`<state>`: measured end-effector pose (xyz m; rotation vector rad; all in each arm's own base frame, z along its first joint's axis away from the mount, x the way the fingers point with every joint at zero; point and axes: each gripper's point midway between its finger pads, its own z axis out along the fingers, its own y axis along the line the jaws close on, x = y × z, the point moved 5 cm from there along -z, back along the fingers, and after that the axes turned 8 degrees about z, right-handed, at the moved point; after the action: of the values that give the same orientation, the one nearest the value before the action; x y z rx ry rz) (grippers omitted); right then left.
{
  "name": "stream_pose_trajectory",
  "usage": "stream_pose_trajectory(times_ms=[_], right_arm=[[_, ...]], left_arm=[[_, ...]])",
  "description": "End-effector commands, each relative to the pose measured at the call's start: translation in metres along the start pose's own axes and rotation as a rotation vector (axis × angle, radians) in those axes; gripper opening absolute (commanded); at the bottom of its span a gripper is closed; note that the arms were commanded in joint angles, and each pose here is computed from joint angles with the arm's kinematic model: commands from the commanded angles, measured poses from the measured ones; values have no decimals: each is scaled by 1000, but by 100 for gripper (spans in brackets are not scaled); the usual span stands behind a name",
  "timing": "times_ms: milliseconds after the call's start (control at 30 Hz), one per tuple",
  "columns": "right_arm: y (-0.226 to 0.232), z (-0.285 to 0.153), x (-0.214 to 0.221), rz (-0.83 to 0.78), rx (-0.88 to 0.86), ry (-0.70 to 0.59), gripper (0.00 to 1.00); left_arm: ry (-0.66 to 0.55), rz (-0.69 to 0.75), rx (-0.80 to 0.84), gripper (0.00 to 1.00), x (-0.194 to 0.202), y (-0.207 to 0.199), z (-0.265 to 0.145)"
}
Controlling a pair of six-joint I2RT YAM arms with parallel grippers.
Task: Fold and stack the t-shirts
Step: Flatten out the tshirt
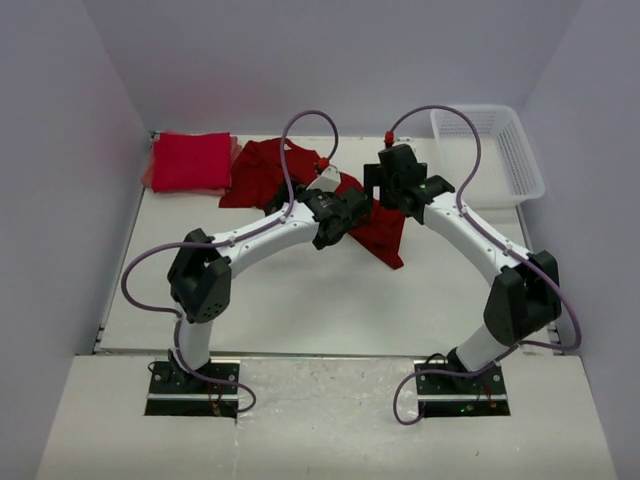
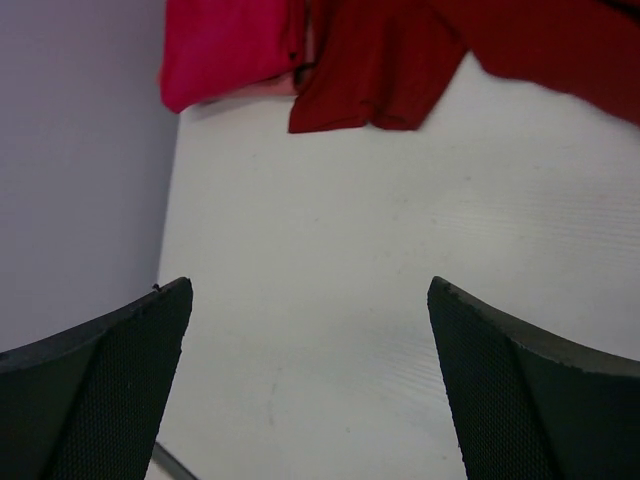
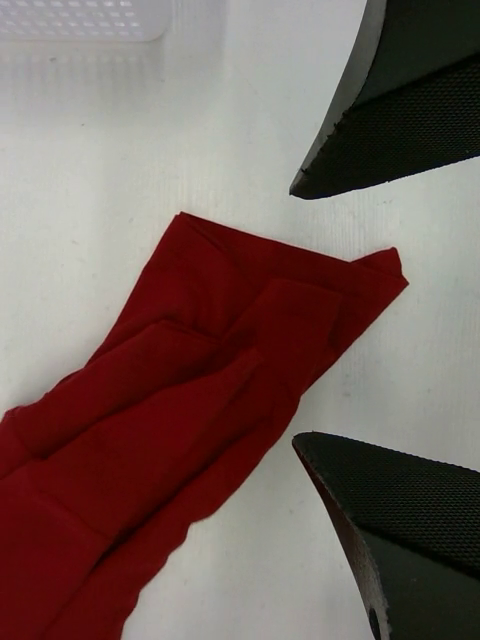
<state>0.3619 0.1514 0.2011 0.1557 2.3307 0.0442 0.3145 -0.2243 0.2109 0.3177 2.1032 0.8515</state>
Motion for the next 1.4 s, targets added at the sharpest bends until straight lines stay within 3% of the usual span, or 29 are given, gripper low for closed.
stream_pose_trajectory(times_ms=[0,300,433,467,500,567,600,633,700,733,833,1000,1200,1367], right_arm=[[13,-32,-30,84,-136,-137,99],[15,-29,-25,70,-147,-99,99],[20,-26,-20,60,-163,-62,99],[20,-27,-21,60,-170,-62,99],[20,-29,-21,59,-177,-57,99],[22,-37,-22,62,-208,-56,99],[22,-39,-21,64,-217,-55,99],[22,-41,-20,65,-226,-55,99],[21,-44,-18,67,-236,-54,99],[21,-44,-17,65,-232,-47,98],[19,-38,-9,61,-215,-13,82],[20,-26,1,58,-208,14,68],[25,-11,4,50,-194,52,70],[23,-4,5,47,-178,61,72]], left_arm=[[-30,84,-261,100,11,37,2],[-77,-14,-283,100,8,63,-10],[-94,-204,-227,100,6,83,-22],[-91,-170,-211,100,9,86,-24],[-133,-278,-166,100,-3,82,-24],[-156,-281,-14,100,2,91,-27],[-214,-459,56,100,-15,98,-19],[-248,-516,244,100,-7,98,-20],[-342,-665,343,100,-18,119,-3],[-347,-667,417,100,-18,115,1],[-214,-576,353,100,-17,109,29],[-123,-565,349,100,-14,91,71],[-9,-582,449,100,2,54,121],[7,-573,494,100,4,33,144]])
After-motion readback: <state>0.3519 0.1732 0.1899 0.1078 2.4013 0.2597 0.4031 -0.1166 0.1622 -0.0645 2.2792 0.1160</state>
